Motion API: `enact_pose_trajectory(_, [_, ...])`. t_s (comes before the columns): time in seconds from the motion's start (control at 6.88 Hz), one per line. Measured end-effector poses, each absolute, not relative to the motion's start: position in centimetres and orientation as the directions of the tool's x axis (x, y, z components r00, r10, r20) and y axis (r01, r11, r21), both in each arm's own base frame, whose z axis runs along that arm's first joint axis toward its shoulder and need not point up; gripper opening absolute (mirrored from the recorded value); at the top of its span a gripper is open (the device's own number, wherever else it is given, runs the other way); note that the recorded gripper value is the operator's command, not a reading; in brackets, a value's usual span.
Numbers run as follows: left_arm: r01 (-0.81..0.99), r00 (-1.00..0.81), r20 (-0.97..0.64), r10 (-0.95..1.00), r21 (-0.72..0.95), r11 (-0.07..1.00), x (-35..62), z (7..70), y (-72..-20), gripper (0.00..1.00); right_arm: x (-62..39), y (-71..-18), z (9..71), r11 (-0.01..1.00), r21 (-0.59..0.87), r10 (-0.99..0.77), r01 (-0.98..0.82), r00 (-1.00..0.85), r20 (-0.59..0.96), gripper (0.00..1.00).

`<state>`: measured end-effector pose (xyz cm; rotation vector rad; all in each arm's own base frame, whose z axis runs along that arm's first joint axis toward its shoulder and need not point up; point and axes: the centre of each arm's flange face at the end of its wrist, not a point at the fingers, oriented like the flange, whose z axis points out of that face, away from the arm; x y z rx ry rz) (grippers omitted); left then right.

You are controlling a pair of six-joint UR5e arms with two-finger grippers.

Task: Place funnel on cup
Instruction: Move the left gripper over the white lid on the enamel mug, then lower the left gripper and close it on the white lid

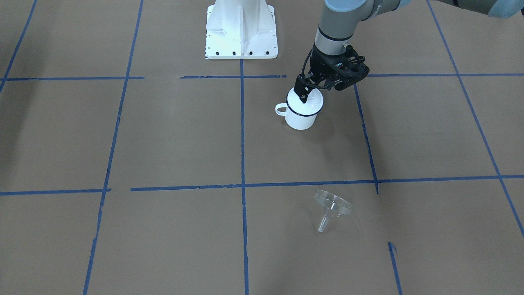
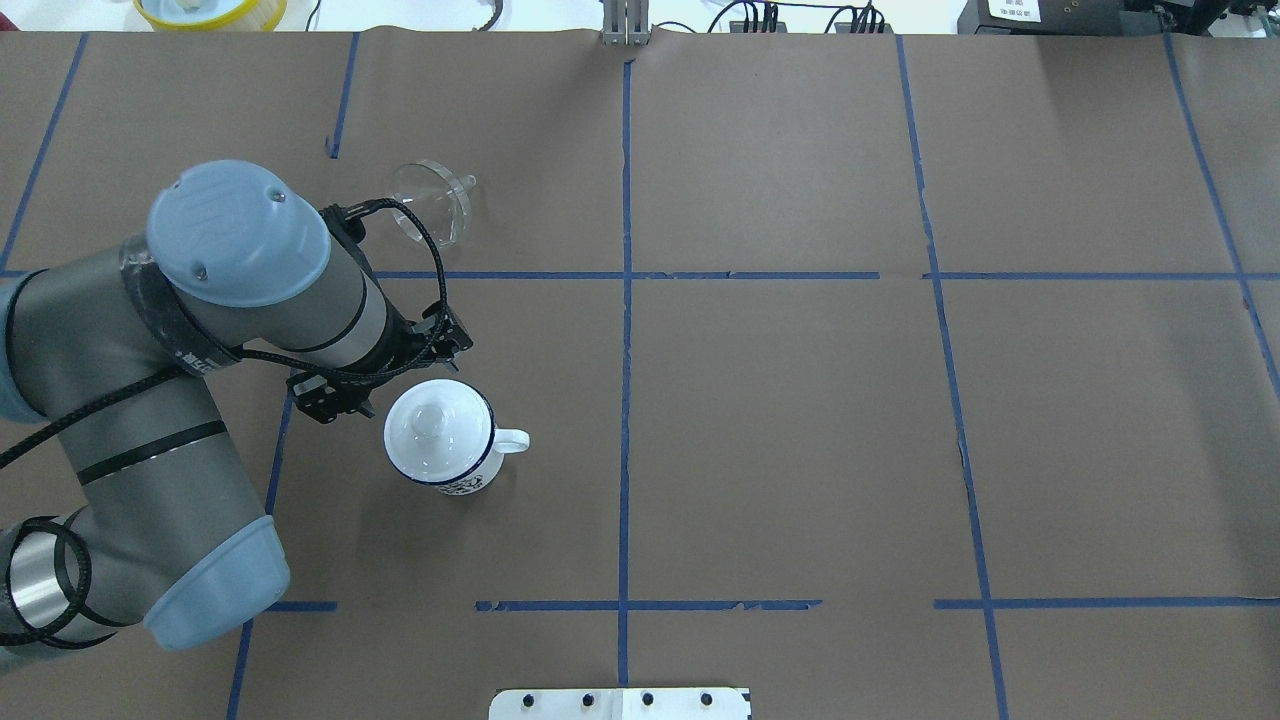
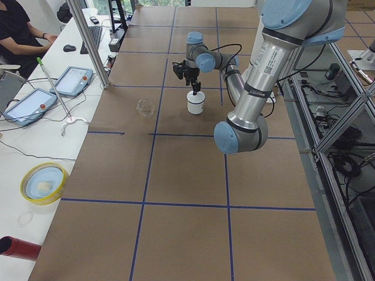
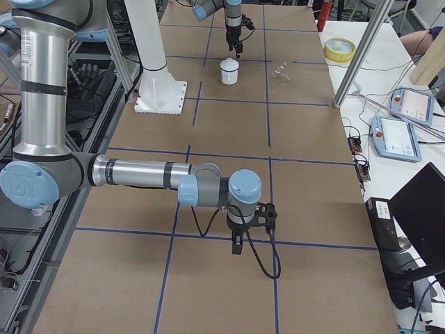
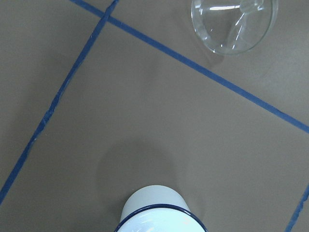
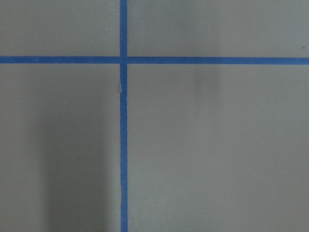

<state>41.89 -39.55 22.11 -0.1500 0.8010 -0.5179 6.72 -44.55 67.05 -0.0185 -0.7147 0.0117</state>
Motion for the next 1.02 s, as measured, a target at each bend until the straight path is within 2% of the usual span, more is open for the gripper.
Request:
enact_pose_trajectory(0.44, [0.377,0.598,-0.624,-0.502,-0.334,0.864,44.1,22.7,-38.6,0.82,6.7,-44.5,67.0,1.0,-0.021,0.017,-0.004,0.755,0.655,1.0])
enact_pose_trajectory(0.58, [0.377,0.601,-0.62,-0.504,-0.335,0.863,44.4,22.8,-38.6,0.66,6.7,-44.5,67.0,1.0,-0.021,0.017,-0.004,0.755,0.655,1.0])
enact_pose_trajectory(0.87, [0.381,0.599,-0.617,-0.509,-0.34,0.86,44.5,22.8,-38.6,0.0,6.7,-44.5,67.0,1.0,-0.021,0.017,-0.004,0.755,0.655,1.0])
enact_pose_trajectory(1.02, [0.381,0.599,-0.617,-0.511,-0.341,0.859,44.5,22.8,-38.6,0.0,6.7,-44.5,67.0,1.0,-0.021,0.017,-0.004,0.755,0.655,1.0])
